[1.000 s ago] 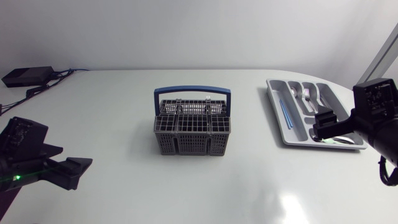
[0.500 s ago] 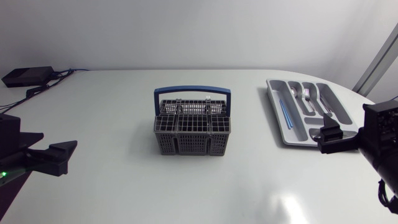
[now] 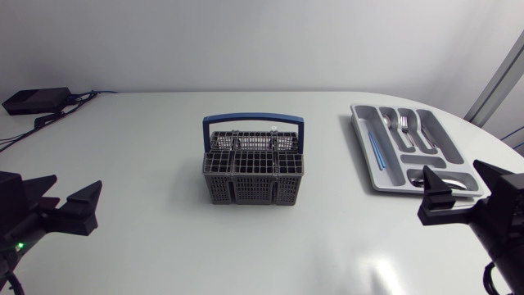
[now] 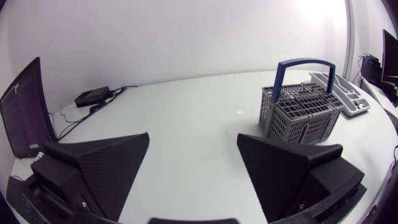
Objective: Unload the cutlery basket into the drawer organizer.
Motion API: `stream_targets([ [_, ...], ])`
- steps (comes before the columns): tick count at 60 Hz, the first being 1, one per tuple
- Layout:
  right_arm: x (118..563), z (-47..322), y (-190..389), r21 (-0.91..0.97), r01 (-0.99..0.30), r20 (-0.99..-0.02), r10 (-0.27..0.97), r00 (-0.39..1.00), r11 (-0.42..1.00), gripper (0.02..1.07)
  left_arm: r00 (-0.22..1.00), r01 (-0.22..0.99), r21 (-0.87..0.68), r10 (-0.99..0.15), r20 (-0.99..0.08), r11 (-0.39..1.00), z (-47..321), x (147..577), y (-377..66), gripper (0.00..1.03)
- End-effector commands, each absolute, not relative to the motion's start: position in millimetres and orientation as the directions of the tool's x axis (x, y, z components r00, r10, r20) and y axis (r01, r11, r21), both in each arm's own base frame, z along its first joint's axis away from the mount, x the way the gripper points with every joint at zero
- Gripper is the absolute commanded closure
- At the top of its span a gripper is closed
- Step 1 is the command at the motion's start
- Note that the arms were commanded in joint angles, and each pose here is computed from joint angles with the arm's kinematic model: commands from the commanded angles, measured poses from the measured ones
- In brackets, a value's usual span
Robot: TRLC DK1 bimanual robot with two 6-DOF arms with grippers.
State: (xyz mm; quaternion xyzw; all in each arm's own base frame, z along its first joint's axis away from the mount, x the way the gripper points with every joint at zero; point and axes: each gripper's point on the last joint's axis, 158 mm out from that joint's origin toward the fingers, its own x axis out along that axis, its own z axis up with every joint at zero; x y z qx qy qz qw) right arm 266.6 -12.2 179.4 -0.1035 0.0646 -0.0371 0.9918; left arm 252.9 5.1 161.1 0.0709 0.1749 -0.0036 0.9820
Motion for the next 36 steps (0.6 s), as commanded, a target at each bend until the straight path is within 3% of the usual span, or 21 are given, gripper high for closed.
stream_targets([
  [1, 263, 168, -12, -0.148, 0.061, -0.119, -0.079, 0.990, 0.987, 0.06, 0.949, 0.022, 0.102, 0.011, -0.314, 0.995, 154, 253, 3, 0.04],
  [36, 254, 149, -2, -0.001, 0.010, -0.057, -0.010, 0.998, 1.000, 0.06, 0.998, 0.017, -0.001, -0.017, -0.061, 1.000, 150, 254, -3, 0.04],
])
